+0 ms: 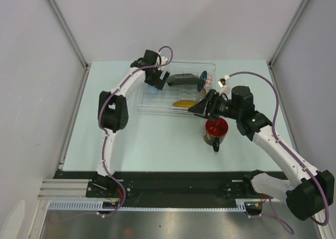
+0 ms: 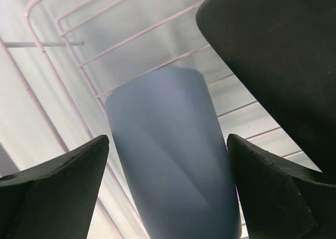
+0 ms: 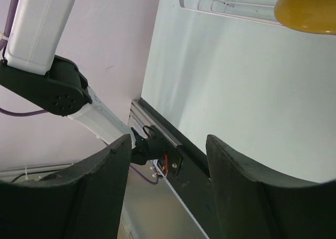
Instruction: Load the mixed dishes into the dish rack
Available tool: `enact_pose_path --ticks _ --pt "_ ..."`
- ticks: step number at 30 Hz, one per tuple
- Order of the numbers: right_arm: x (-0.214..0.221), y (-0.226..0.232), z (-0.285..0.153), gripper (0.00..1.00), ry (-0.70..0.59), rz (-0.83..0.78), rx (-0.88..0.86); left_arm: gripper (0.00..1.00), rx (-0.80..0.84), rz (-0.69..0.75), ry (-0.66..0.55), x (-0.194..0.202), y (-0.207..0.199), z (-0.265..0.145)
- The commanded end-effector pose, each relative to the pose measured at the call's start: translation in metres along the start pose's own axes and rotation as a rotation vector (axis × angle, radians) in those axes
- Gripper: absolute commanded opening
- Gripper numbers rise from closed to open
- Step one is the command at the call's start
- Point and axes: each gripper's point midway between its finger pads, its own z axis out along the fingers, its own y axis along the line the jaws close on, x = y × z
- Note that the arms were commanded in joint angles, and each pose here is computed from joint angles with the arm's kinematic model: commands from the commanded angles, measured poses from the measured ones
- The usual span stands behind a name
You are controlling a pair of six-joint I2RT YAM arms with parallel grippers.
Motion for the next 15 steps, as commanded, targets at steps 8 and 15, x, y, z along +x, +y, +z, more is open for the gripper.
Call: enact_pose_path --ticks 8,15 --pt "-0.004 0.015 -0.005 0.63 -0.034 -0.044 -0.046 1.0 -0.118 0.055 -0.087 -0.023 0.03 -0.053" --pt "-0.001 0.01 -0.005 0.63 -0.028 -0.051 -0.023 1.0 -0.072 0.075 -0.099 -0.013 0.02 -0.065"
